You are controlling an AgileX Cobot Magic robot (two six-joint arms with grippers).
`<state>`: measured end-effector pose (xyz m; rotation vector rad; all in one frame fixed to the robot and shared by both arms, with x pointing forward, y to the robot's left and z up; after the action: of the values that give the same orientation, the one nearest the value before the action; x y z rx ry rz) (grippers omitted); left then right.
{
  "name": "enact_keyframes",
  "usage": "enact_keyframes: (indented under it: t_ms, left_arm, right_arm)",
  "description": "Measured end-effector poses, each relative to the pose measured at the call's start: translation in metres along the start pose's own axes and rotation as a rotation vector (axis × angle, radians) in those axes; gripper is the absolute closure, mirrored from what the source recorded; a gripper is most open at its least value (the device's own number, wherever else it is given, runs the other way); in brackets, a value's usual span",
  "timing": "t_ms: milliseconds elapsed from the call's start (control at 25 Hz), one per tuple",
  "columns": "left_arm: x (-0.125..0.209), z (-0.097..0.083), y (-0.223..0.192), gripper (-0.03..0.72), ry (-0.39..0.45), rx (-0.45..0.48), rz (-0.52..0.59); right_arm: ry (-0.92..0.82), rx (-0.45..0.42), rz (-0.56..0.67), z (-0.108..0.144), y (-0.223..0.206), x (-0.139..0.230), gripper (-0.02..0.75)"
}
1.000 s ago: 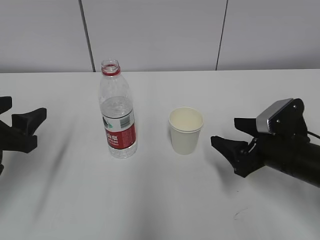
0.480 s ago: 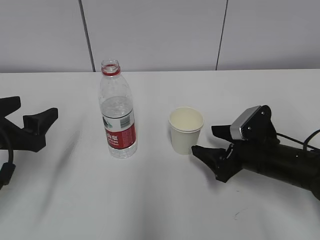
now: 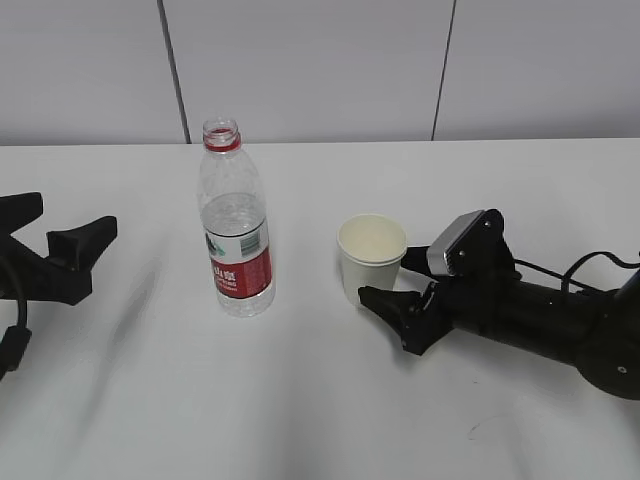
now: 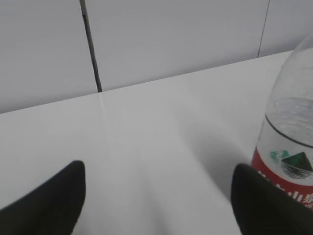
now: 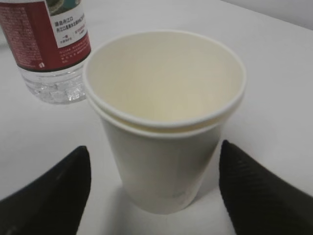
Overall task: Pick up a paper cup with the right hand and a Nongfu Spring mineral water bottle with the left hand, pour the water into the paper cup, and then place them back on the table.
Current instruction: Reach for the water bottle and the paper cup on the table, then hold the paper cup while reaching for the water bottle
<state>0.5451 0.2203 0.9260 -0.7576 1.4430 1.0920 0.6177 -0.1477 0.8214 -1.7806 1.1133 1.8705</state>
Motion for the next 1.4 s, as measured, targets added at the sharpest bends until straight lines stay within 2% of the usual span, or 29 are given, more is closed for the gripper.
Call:
enact_keyframes:
  t_ms: [680, 840, 1080, 1400]
  left_arm:
    - [0.000, -0.001, 0.000, 0.129, -0.003, 0.004, -0.001]
    - [0.000, -0.008, 0.000, 0.129, -0.034, 0.048, 0.002]
    - [0.001, -0.016, 0.000, 0.129, -0.066, 0.094, 0.003]
    - [0.011, -0.024, -0.002, 0.125, -0.020, 0.148, 0.038]
  right_arm:
    - [0.019, 0.000, -0.024, -0.009, -0.025, 0.002, 0.141]
    - [0.019, 0.000, -0.022, -0.010, -0.025, 0.002, 0.152]
    - [0.019, 0.000, -0.022, -0.010, -0.025, 0.002, 0.215]
    - [0.019, 0.000, -0.022, -0.010, -0.025, 0.002, 0.221]
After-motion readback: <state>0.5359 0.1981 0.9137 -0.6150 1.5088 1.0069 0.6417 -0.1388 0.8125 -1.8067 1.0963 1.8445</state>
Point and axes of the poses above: a point on each arm's last joint axis where the gripper is mounted, y pointing back along that axis away from the gripper, z along the wrist's bending axis when the last joint is at zero, x = y × z, the point moved 8 cm from there along -y, pointing out along that axis toward the gripper
